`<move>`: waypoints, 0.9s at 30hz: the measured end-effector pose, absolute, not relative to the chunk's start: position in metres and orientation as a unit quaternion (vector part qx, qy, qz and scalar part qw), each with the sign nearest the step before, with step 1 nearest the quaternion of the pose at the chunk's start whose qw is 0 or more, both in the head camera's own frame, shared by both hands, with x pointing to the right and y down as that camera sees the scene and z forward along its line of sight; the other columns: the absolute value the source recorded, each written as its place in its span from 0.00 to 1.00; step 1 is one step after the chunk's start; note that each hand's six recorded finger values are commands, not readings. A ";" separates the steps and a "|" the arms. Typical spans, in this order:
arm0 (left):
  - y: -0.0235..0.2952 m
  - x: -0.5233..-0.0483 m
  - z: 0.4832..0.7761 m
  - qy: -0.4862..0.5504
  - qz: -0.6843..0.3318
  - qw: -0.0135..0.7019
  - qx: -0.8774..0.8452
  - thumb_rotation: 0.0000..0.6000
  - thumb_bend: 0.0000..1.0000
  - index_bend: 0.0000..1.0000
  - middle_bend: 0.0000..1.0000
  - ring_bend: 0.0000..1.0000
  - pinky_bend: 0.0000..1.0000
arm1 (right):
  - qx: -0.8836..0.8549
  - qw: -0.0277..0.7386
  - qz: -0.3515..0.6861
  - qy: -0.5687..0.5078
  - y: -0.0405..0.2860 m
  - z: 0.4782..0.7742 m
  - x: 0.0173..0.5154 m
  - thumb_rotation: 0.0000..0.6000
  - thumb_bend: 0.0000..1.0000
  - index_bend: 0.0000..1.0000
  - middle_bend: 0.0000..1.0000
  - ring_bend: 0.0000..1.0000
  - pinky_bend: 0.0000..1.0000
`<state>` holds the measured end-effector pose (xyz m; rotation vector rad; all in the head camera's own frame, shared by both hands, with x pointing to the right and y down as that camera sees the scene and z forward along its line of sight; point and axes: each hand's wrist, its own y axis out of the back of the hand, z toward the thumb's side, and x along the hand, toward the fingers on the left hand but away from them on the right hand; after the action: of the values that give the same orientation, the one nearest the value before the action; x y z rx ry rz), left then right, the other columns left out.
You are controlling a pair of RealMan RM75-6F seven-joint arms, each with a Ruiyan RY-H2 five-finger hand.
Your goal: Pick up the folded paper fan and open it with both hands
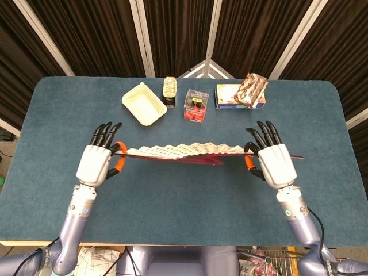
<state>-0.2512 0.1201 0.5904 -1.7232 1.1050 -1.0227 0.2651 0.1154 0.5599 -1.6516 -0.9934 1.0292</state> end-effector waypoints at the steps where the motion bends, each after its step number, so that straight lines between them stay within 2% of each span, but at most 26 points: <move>1: 0.122 -0.254 0.590 0.439 -0.408 0.412 -0.686 1.00 0.49 0.43 0.00 0.00 0.01 | -0.673 0.456 0.420 -0.403 0.120 0.559 0.266 1.00 0.56 0.21 0.10 0.00 0.00; 4: 0.127 -0.263 0.588 0.433 -0.413 0.406 -0.690 1.00 0.36 0.34 0.00 0.00 0.00 | -0.676 0.451 0.431 -0.393 0.133 0.561 0.271 1.00 0.56 0.05 0.02 0.00 0.00; 7: 0.135 -0.276 0.588 0.421 -0.423 0.401 -0.695 1.00 0.26 0.28 0.00 0.00 0.00 | -0.676 0.455 0.445 -0.372 0.145 0.563 0.276 1.00 0.52 0.00 0.00 0.00 0.00; 14: 0.148 -0.303 0.580 0.400 -0.432 0.385 -0.710 1.00 0.20 0.22 0.00 0.00 0.00 | -0.682 0.454 0.478 -0.317 0.181 0.571 0.288 1.00 0.49 0.00 0.00 0.00 0.00; 21: 0.156 -0.324 0.566 0.407 -0.432 0.375 -0.712 1.00 0.17 0.20 0.00 0.00 0.00 | -0.681 0.447 0.486 -0.316 0.191 0.572 0.297 1.00 0.49 0.00 0.00 0.00 0.00; 27: 0.170 -0.348 0.555 0.405 -0.444 0.377 -0.704 1.00 0.10 0.11 0.00 0.00 0.00 | -0.680 0.424 0.502 -0.326 0.200 0.576 0.313 1.00 0.49 0.00 0.00 0.00 0.00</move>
<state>-0.3483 0.1698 0.5546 -1.8013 1.0365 -1.1362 0.3131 0.2000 0.5758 -1.7000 -0.8164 1.2555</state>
